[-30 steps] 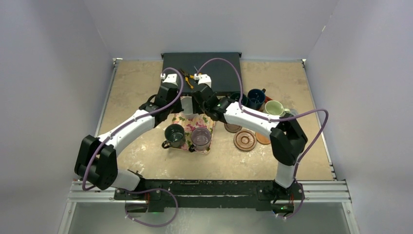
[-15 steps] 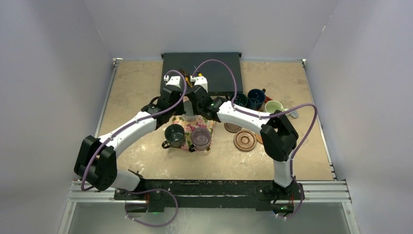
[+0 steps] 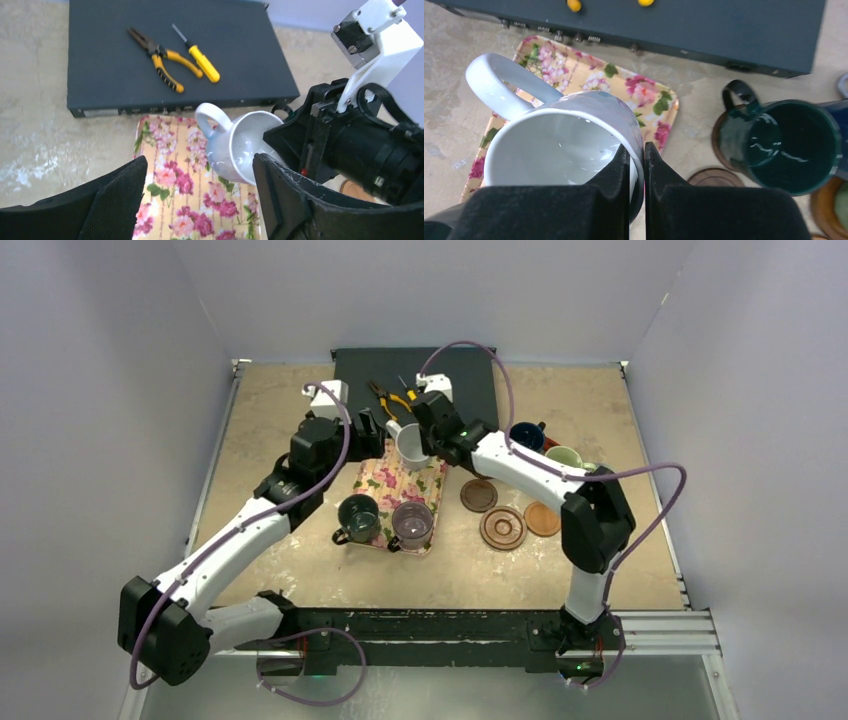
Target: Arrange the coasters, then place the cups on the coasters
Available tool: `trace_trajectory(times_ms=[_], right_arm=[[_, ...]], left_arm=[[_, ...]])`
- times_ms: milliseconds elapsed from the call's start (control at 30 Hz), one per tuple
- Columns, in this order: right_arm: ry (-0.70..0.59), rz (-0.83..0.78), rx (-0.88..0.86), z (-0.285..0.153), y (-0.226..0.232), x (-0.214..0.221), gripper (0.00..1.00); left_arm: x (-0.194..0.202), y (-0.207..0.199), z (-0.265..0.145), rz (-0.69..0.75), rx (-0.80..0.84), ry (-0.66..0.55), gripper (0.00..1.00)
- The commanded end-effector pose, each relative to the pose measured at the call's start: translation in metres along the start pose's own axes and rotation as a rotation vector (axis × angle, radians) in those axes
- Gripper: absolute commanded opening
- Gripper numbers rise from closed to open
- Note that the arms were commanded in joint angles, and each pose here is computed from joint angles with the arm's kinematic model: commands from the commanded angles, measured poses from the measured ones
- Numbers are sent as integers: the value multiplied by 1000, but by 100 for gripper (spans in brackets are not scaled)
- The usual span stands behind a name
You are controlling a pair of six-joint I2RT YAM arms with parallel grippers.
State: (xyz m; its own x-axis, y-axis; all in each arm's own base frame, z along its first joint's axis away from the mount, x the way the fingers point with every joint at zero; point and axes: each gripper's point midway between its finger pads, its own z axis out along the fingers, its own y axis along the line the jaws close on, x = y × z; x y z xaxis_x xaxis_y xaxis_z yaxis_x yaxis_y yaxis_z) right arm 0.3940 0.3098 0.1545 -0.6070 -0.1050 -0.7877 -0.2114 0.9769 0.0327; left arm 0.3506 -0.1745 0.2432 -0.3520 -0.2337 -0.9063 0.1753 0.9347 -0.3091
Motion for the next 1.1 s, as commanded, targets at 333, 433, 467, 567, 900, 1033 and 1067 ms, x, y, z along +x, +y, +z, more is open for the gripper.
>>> trace_trajectory(times_ms=[333, 433, 467, 567, 900, 1033, 1067], right_arm=[[-125, -243, -243, -83, -49, -45, 0], [-101, -312, -301, -85, -48, -28, 0], [-97, -326, -318, -86, -48, -24, 0], [-90, -349, -331, -86, -50, -13, 0], [-68, -389, -199, -65, -88, 18, 0], [-34, -382, -148, -51, -104, 29, 0], [-26, -381, -153, -48, -104, 31, 0]], left_arm=[[-63, 68, -4, -29, -170, -183, 83], [-65, 75, -6, -21, -196, -187, 83], [-65, 76, -6, -18, -205, -188, 83], [-67, 79, -10, -6, -218, -204, 83], [-63, 83, -8, 13, -229, -197, 83], [-60, 83, -5, 15, -227, -187, 83], [-60, 82, -4, 17, -224, -185, 83]])
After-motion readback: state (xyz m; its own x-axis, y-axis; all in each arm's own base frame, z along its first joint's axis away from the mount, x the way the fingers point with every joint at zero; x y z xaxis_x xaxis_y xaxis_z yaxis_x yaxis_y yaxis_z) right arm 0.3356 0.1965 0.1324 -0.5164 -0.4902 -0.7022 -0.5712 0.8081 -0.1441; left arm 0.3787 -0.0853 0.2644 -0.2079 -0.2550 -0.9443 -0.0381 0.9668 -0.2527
